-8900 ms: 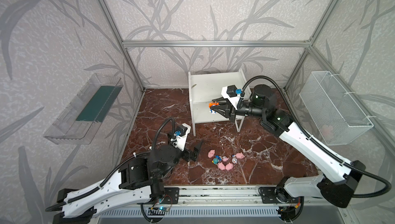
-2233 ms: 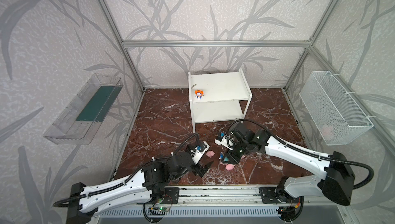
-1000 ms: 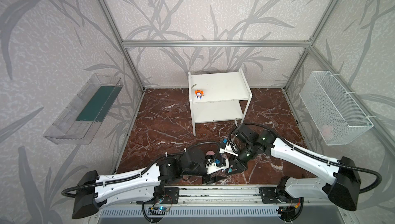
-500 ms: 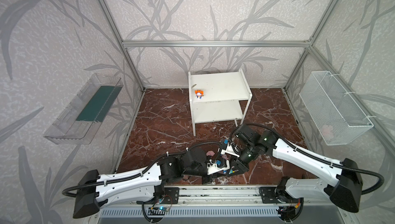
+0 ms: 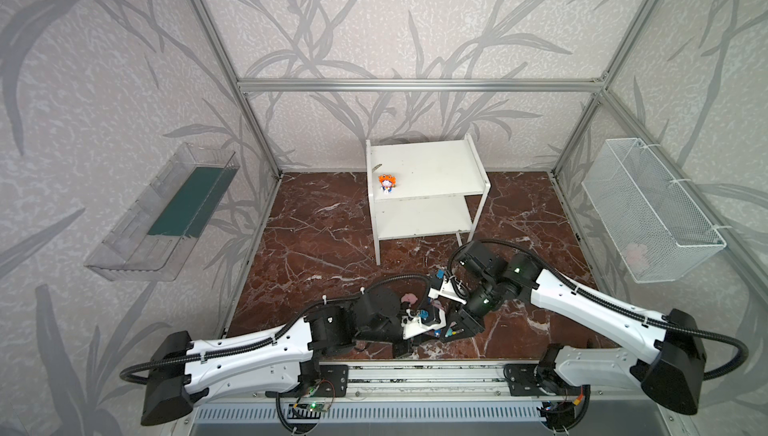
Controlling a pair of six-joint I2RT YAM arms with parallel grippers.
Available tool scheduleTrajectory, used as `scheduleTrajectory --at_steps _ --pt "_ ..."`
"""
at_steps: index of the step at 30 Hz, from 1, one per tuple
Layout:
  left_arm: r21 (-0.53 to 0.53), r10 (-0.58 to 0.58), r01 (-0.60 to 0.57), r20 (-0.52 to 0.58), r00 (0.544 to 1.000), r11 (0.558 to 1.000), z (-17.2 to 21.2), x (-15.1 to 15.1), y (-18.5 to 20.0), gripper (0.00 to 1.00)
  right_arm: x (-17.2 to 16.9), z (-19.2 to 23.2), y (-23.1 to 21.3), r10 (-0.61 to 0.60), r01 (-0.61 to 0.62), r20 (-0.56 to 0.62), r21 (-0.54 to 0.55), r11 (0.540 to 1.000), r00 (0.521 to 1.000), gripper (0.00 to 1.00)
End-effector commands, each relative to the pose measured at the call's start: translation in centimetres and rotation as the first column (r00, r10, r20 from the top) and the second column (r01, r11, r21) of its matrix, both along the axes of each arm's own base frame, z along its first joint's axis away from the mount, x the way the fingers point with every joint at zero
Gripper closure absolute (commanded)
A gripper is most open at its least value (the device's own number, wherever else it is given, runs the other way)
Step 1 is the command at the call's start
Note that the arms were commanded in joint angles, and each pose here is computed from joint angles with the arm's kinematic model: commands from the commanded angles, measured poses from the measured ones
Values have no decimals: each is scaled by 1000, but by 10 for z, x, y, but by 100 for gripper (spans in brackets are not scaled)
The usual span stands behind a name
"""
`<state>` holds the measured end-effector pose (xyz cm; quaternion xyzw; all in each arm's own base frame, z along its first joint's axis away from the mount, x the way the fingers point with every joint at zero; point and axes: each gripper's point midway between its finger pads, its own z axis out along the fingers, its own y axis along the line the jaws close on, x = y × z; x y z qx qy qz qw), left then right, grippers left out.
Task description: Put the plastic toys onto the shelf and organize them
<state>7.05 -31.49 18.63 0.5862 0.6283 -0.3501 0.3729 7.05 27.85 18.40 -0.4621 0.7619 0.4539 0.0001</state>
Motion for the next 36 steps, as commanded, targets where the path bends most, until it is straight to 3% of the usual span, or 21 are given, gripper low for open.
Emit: scheduleTrajectory --at_steps 1,7,12,17,20,25,29,36 --pt "-43 79 -80 -17 997 996 6 9 2 91 15 25 3 -45 39 54 100 994 998 55" --pt "-150 178 -188 -81 981 971 17 16 12 91 35 41 -1 -167 138 128 209 968 978 35" --pt "-212 259 -284 -138 956 935 23 25 21 91 43 56 0 -230 143 237 337 931 944 30" --pt "-270 331 -383 -219 918 883 29 36 28 92 51 83 -2 -349 113 378 523 845 858 22" --pt "-333 355 -435 -273 894 837 36 41 32 92 58 89 1 -378 115 395 549 828 838 22" --pt "-464 339 -478 -353 872 746 52 44 43 92 64 88 10 -379 110 380 568 816 844 22" --pt "-484 333 -482 -363 870 730 56 44 46 93 66 93 20 -372 90 368 597 797 852 22" --pt "-565 316 -497 -392 864 659 72 46 59 94 66 96 34 -345 53 367 614 788 864 23"
